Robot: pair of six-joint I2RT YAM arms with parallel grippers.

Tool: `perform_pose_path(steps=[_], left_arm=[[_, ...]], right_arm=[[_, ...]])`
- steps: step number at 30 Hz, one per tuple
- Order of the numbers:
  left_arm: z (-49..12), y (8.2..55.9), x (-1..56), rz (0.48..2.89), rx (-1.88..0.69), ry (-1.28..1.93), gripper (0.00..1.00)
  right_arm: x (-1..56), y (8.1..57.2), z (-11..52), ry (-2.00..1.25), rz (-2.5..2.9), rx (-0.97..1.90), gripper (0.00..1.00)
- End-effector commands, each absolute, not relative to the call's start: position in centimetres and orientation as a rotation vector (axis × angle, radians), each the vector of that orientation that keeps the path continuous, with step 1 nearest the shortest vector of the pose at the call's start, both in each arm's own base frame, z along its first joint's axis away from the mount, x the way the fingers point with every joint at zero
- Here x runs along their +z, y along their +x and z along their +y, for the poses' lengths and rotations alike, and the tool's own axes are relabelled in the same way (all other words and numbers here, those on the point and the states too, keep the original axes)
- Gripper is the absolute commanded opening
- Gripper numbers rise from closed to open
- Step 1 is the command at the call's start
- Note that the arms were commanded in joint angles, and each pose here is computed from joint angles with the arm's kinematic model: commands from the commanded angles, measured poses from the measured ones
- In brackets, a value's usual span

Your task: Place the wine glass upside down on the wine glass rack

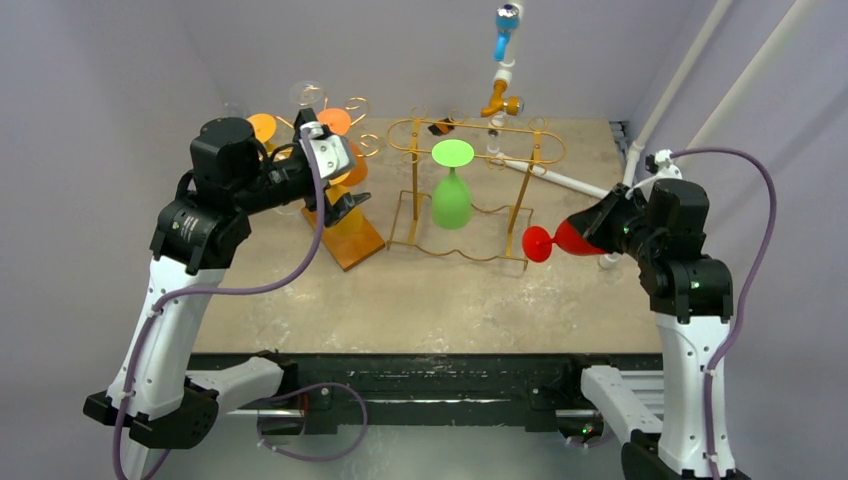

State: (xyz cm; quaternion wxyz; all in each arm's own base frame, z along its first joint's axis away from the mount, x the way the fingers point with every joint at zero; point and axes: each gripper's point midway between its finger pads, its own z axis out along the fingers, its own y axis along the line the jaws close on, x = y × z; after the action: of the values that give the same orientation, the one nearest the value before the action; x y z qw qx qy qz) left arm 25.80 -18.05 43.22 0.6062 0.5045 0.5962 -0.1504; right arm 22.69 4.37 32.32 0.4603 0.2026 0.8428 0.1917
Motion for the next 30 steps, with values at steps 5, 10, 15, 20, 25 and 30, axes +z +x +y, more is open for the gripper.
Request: perform_pose_path(steps=[5, 10, 15, 20, 25, 30], left_arm=[[-17.9, 24.7, 42.3, 1.473, -0.430, 1.102, 1.00], [-17.7, 23.9, 41.3, 1.487, -0.442, 1.103, 1.00], [-17.9, 23.3, 39.9, 1.550, -0.509, 1.070, 1.00], [-17.7, 23.2, 39.5, 1.580, -0.532, 0.989, 1.00], [-18.5, 21.9, 38.9, 1.610, -0.643, 0.973, 0.99], [-19.6, 20.8, 37.5, 1.678, -0.789, 0.955, 0.99]], right_arm=[[36.1, 23.1, 10.3, 0.194, 2.044, 0.686, 0.00], [38.5, 24.0, 13.3, 0.064, 2.027, 0.727, 0.00], [40.8, 24.8, 18.2, -0.069, 2.012, 0.801, 0.00], [43.0, 23.9, 23.5, -0.169, 1.979, 0.876, 0.00], [45.1, 22.1, 26.1, -0.235, 1.942, 0.916, 0.00], [46.4, 19.9, 28.8, -0.296, 1.898, 0.995, 0.00]])
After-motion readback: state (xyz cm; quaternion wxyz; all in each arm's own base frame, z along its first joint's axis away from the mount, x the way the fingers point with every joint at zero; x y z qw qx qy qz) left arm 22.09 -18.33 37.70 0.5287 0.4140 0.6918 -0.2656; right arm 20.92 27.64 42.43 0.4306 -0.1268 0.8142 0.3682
